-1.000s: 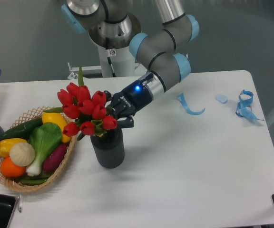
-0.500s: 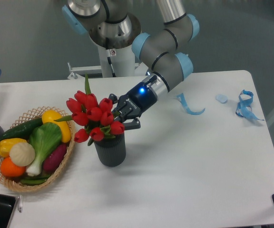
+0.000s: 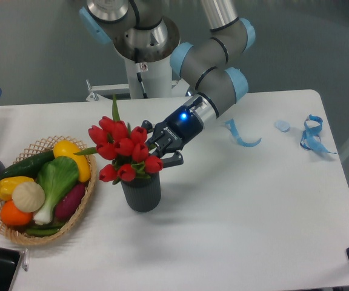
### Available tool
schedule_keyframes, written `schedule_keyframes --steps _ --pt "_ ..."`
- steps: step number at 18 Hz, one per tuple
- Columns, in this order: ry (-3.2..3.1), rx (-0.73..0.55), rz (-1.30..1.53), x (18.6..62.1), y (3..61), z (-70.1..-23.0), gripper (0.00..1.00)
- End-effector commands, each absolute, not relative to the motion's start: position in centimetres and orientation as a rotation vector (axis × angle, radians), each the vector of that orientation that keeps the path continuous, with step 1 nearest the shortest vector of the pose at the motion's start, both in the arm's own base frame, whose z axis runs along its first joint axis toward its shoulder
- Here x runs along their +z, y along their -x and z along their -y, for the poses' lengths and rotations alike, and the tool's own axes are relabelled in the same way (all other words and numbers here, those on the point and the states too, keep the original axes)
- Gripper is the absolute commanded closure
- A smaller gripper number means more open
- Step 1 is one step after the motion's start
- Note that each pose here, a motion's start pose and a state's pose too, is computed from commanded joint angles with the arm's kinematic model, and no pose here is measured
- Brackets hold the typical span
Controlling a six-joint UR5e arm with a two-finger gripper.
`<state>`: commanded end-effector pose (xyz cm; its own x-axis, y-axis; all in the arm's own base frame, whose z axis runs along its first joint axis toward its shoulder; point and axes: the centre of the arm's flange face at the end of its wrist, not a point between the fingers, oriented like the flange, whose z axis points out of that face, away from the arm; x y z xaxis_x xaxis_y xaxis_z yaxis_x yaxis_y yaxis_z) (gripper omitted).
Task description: Insert the flowers into the vase
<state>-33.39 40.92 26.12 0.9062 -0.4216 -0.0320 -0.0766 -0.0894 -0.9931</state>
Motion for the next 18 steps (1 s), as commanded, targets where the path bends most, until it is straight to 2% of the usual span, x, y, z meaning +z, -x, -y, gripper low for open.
schedule_keyframes --steps 1,5,11,14,18 --pt "1.647 -0.297 -0.392 26.1 33.4 -40.9 0.27" --pt "1.637 -0.261 -0.432 26.1 33.4 -40.9 0.0" --pt "1.763 -0.18 -0.505 25.8 34.1 -40.0 0.0" --pt "1.799 -0.132 -0.525 27.0 34.5 -39.3 0.0" --pt "1.938 -0.006 -0.522 29.7 36.9 -36.5 0.0"
